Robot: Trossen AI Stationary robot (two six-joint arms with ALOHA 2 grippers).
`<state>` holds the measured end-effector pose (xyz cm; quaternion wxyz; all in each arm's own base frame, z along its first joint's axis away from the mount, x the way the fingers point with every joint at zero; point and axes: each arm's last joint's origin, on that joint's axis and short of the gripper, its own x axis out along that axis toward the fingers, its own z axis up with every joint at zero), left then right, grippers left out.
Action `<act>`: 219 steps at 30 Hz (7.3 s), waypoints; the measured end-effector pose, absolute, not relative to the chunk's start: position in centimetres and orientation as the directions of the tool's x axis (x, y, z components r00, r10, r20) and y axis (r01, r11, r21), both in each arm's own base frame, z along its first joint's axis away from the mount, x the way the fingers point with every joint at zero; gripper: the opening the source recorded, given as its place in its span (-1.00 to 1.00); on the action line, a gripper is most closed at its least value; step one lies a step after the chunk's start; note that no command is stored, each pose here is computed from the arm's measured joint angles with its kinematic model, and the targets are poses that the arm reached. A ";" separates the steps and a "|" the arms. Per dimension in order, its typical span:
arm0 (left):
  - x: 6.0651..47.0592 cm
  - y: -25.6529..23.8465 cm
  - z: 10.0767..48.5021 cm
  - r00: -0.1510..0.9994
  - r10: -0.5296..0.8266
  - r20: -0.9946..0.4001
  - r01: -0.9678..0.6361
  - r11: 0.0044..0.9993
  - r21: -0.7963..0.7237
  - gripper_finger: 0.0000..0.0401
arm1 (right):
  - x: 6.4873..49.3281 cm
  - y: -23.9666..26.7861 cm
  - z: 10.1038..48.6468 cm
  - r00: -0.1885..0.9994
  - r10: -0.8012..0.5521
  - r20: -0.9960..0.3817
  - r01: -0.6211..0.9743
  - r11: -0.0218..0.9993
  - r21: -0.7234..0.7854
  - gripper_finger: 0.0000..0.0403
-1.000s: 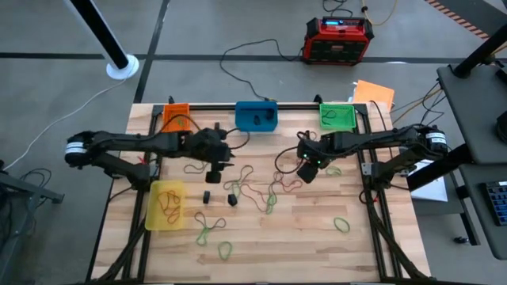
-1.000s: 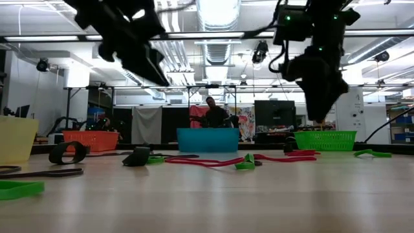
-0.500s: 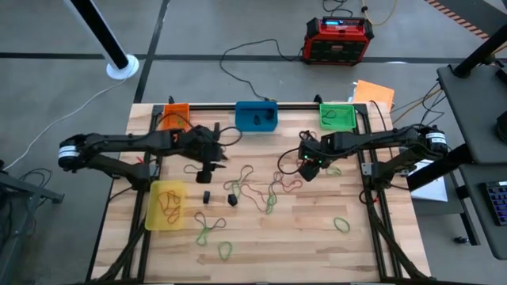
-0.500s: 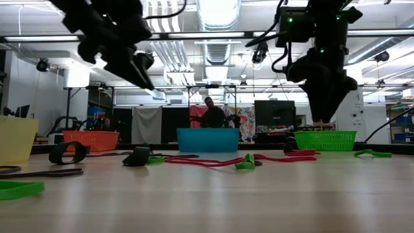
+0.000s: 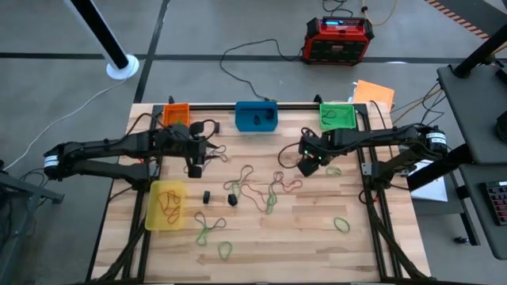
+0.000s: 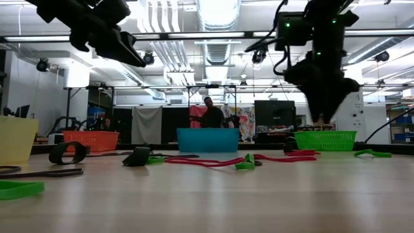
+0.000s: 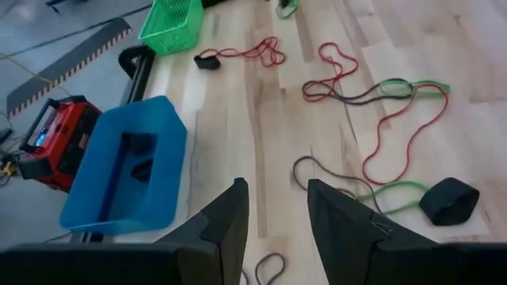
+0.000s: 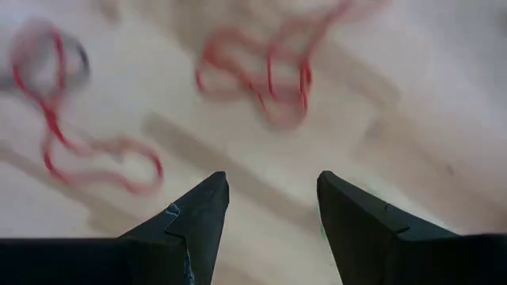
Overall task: Sort rubber bands into baskets
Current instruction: Put the green rubber band into the orange bin, then put the red rubber band into the yellow bin
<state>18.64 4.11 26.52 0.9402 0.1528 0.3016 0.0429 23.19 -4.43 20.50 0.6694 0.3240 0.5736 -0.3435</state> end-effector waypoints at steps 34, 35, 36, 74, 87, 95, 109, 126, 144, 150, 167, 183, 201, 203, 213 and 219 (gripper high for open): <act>18.9 4.3 27.4 0.833 0.214 -0.510 -0.012 0.929 0.370 -0.42 | 18.6 -2.3 15.3 -0.180 -0.102 -0.978 0.650 0.734 -0.196 -0.06; 18.9 4.3 27.5 0.834 0.214 -0.508 -0.012 0.928 0.373 -0.42 | 18.7 -2.3 15.3 -0.172 -0.111 -0.979 0.647 0.737 -0.197 -0.06; 18.9 4.3 27.5 0.836 0.215 -0.505 -0.012 0.927 0.374 -0.42 | 18.8 -2.3 15.2 -0.158 -0.115 -0.981 0.644 0.741 -0.191 -0.06; 19.9 3.8 27.3 0.885 -0.010 -0.465 0.123 0.970 0.212 -0.42 | 22.8 -2.5 18.2 0.540 -0.173 -0.824 0.487 0.863 0.137 -0.94; 24.0 4.5 26.7 0.947 -0.075 -0.313 0.134 0.976 0.172 -0.42 | 27.1 -2.6 21.7 0.921 -0.056 -0.387 0.098 0.991 0.091 -0.94; 26.8 5.0 24.6 0.948 -0.120 -0.296 0.165 0.977 0.133 -0.33 | 29.3 -2.8 20.9 0.966 -0.061 -0.251 0.075 0.996 0.047 -0.94; 28.9 5.9 22.1 0.935 0.012 -0.354 0.020 0.996 0.087 0.26 | 32.2 -3.1 20.0 0.996 -0.073 0.059 0.072 0.997 0.022 -0.94; 29.2 6.0 21.7 0.932 0.031 -0.362 0.003 0.996 0.091 -0.37 | 35.1 -3.6 20.2 0.988 -0.138 0.063 0.140 0.989 -0.039 -0.94; 28.9 6.9 22.5 0.844 0.229 -0.484 -0.175 0.972 0.156 -1.00 | 35.0 -5.4 20.0 0.985 -0.169 0.023 0.162 0.967 0.195 -0.40; 28.1 8.3 23.9 0.640 0.393 -0.660 -0.296 0.919 0.260 -1.00 | 34.8 -6.7 21.1 0.981 -0.188 -0.049 0.194 0.957 0.214 -0.11; 16.2 20.0 26.7 -0.023 0.403 -0.915 -0.834 0.497 0.240 -1.00 | 34.4 -7.2 20.9 0.932 -0.195 -0.305 0.269 0.937 0.222 -0.03; 13.2 22.5 26.2 -0.084 0.356 -0.931 -0.898 0.378 0.225 -1.00 | 34.3 -7.2 20.7 0.926 -0.194 -0.324 0.273 0.937 0.219 -0.03; 15.0 24.1 21.6 -0.359 0.306 -0.882 -0.824 0.339 0.453 -0.82 | 34.2 -7.1 20.2 0.911 -0.191 -0.366 0.282 0.935 0.214 -0.03; 15.1 24.2 21.3 -0.366 0.296 -0.882 -0.820 0.344 0.456 -0.71 | 34.2 -7.1 20.2 0.910 -0.191 -0.368 0.283 0.935 0.214 -0.03; 15.1 24.0 21.7 -0.364 0.312 -0.877 -0.809 0.361 0.464 -0.24 | 34.1 -7.1 20.2 0.907 -0.190 -0.375 0.283 0.936 0.208 -0.03; 16.4 21.6 24.5 -0.215 0.405 -0.889 -0.822 0.417 0.388 -0.17 | 33.4 -7.0 19.5 0.857 -0.180 -0.483 0.317 0.923 0.218 -0.03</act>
